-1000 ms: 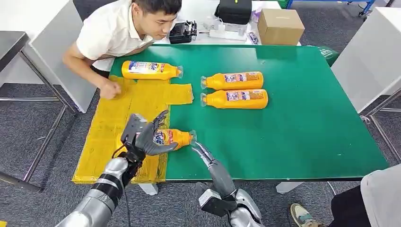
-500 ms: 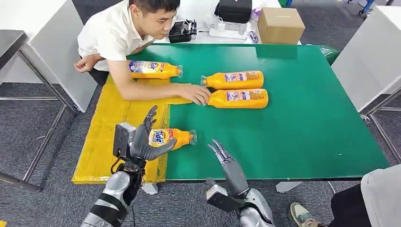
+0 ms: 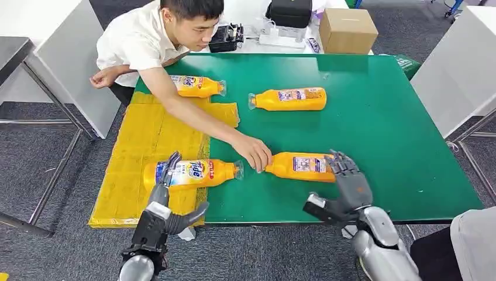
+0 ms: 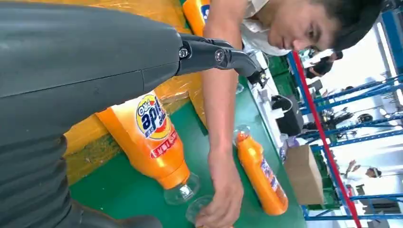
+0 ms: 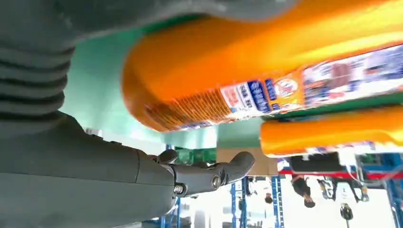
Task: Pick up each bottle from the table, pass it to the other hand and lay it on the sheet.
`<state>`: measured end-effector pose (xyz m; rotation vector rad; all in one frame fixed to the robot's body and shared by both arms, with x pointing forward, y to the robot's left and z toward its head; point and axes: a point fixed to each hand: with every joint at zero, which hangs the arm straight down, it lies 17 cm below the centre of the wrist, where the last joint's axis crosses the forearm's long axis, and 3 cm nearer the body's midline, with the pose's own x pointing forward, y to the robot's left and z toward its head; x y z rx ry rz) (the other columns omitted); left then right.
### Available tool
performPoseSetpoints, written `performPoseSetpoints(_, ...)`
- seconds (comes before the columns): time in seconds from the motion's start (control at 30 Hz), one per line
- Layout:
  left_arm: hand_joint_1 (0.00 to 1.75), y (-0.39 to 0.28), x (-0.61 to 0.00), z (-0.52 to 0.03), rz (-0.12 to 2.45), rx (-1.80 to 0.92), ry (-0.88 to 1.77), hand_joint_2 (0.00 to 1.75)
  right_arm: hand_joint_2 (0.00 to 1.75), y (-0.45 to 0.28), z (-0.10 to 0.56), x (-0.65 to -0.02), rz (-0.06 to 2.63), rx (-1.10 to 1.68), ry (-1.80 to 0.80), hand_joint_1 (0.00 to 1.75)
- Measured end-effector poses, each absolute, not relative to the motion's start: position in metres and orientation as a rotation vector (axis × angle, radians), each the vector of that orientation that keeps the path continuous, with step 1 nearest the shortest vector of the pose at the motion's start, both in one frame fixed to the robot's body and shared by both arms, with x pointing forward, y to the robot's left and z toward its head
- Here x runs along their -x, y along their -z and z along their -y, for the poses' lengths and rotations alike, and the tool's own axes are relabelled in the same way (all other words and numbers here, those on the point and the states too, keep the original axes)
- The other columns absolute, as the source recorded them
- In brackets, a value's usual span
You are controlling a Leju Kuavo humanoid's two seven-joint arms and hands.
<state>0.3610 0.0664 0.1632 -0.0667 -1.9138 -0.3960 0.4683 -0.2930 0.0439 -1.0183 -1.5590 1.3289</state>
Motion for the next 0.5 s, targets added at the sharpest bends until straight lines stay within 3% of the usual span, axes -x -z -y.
performPoseSetpoints(0.5, 0.00, -0.171, -0.361, -0.067, 1.917, 0.122, 0.350, 1.75, 1.75, -0.012, 0.325, -0.498, 1.343, 1.003, -1.418, 0.00)
